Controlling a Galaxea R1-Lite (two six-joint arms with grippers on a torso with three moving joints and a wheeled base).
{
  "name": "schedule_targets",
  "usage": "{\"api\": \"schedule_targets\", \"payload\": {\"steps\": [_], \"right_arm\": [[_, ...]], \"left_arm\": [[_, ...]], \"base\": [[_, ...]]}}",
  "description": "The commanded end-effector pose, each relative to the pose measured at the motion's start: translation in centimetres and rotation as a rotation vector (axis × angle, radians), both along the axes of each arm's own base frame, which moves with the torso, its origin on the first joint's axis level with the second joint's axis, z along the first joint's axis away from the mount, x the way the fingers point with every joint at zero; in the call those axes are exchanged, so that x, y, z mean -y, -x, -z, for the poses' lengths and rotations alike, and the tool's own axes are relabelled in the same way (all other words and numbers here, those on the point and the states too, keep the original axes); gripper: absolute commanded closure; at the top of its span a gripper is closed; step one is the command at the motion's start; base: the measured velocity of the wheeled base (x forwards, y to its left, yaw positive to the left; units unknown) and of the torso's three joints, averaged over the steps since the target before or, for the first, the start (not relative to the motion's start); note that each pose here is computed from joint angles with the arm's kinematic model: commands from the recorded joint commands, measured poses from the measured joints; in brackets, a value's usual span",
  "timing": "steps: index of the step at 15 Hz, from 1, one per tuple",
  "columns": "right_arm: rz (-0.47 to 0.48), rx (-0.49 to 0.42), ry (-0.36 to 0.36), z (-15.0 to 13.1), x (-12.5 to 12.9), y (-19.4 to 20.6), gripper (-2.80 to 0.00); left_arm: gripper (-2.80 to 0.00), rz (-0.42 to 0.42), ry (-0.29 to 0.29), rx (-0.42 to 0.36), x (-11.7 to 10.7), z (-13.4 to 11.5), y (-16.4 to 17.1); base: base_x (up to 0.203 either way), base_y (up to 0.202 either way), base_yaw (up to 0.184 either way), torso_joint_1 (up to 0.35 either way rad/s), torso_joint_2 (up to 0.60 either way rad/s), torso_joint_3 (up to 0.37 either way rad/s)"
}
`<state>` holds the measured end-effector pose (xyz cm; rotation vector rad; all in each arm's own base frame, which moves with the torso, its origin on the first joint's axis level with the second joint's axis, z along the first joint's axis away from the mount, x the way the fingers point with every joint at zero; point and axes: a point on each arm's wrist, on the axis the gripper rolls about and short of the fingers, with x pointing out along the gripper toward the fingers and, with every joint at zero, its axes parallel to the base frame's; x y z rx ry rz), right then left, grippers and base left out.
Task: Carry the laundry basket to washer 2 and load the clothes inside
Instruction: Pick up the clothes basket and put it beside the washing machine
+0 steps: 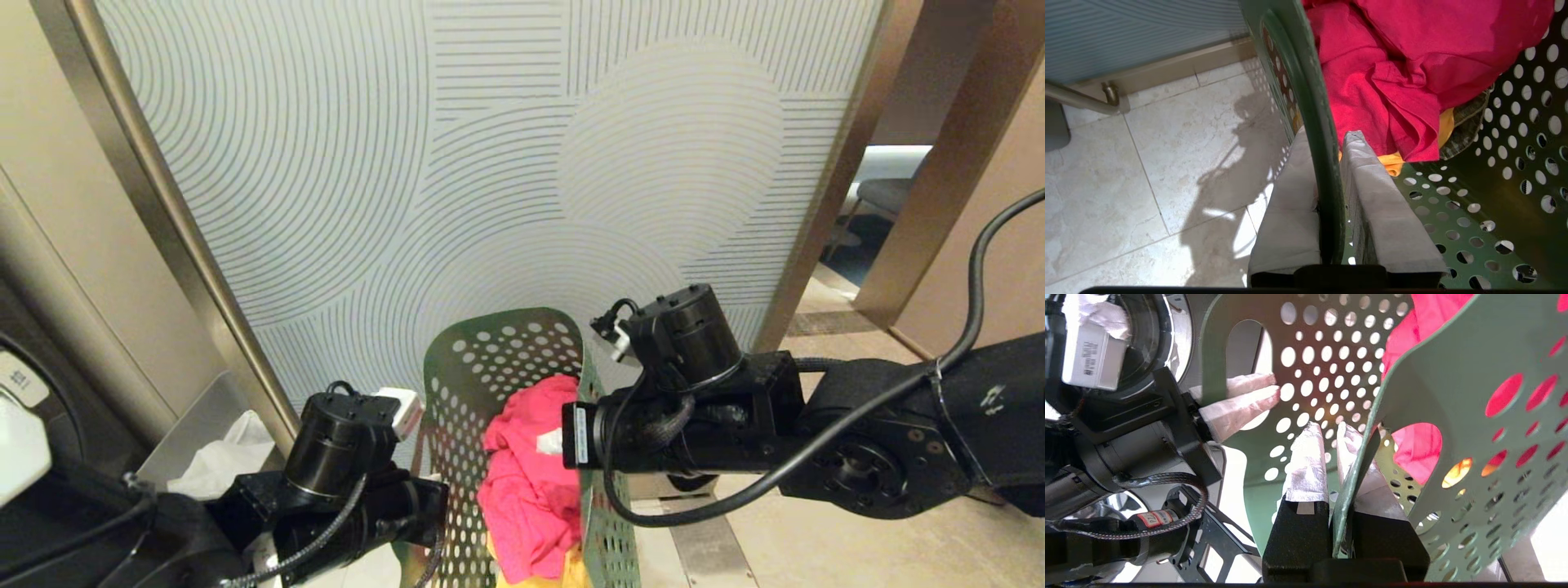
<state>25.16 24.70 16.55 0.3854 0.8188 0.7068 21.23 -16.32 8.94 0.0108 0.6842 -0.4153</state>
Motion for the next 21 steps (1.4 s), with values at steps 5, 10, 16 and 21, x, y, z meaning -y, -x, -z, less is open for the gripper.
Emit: {"api": "schedule_targets", "payload": {"steps": [5,10,16,21], "right_arm": [[-0.024,0.01,0.033,0.6,0.2,0.2,0.0],[-0.024,0.01,0.04,0.8,0.1,0.2,0.0],[-0.033,0.008,0.06,1.3,0.3,0.3,0.0],[-0.032,0.006,0.063,1.4,0.4,0.4,0.0]], "left_arm": [[0.0,0.014,-0.023,-0.016,0.7,0.9,-0.1],[0.0,0.018,-0.02,-0.009,1.1,0.9,-0.4],[0.0,0.024,-0.021,-0.011,1.2,0.9,-0.2],[0.0,0.023,-0.022,-0.013,1.2,0.9,-0.2]], "base": [[0.0,0.0,0.0,0.002,0.0,0.201],[0.0,0.0,0.0,0.001,0.0,0.056],[0.001,-0.003,0.036,0.0,0.0,0.001],[0.0,-0.009,0.176,0.004,0.0,0.002]]}}
